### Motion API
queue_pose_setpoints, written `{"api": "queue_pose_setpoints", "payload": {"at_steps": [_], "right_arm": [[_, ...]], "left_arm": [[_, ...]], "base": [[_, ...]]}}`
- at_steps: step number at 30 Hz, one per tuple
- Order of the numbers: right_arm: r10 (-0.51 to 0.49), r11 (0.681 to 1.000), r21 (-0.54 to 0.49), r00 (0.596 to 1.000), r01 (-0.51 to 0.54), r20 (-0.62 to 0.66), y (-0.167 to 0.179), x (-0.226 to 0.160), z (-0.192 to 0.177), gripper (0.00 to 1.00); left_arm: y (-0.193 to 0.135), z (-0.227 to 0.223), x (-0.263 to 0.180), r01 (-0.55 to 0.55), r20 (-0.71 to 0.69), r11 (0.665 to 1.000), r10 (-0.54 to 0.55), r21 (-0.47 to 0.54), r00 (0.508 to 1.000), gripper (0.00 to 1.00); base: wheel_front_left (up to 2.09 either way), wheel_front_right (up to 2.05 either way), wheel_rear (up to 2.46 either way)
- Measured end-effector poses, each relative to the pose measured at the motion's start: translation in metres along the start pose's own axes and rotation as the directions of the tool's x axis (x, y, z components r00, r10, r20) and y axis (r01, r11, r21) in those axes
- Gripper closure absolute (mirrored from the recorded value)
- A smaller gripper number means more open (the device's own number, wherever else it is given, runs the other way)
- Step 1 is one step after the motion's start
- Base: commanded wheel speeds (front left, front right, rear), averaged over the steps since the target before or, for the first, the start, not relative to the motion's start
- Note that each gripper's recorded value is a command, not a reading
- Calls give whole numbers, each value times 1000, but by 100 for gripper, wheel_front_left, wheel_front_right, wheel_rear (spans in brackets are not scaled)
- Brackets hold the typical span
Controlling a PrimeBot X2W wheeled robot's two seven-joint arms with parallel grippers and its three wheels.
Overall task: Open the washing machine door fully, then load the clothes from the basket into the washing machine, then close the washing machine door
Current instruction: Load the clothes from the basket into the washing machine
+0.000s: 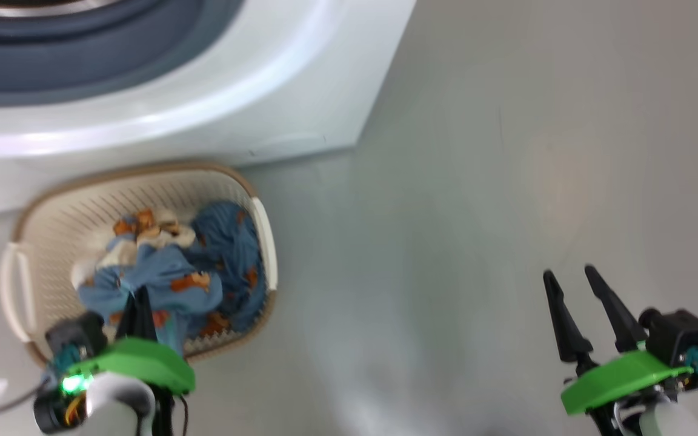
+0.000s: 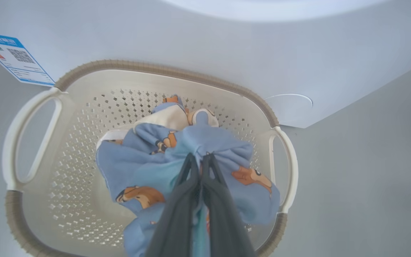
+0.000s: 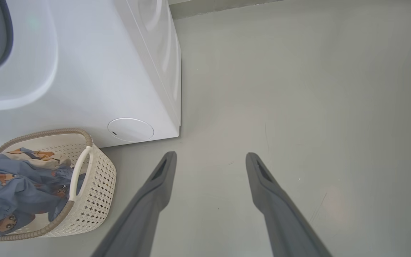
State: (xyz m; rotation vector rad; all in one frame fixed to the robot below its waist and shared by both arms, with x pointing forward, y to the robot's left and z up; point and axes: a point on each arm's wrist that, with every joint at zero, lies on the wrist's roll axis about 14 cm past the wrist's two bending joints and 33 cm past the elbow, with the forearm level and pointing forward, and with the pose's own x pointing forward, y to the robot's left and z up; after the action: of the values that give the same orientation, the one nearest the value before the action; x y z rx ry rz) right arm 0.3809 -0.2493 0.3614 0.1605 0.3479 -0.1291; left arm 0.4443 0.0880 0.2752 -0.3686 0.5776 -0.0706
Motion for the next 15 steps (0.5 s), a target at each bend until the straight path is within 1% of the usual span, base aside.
{"api": "queue_pose_setpoints", "payload": {"at_steps": [6, 15], "right_arm": [[25, 1000, -1, 999, -25, 41, 8, -22, 12, 0], [70, 997, 6, 992, -71, 109, 25, -48, 28, 0]], "left_arm": [[-7, 32, -46, 6, 116, 1000, -3, -24, 993, 100], [-18, 69, -107, 17, 270, 1000, -16, 0, 963, 100]], "base": [[0, 0, 0], [0, 0, 0]]}}
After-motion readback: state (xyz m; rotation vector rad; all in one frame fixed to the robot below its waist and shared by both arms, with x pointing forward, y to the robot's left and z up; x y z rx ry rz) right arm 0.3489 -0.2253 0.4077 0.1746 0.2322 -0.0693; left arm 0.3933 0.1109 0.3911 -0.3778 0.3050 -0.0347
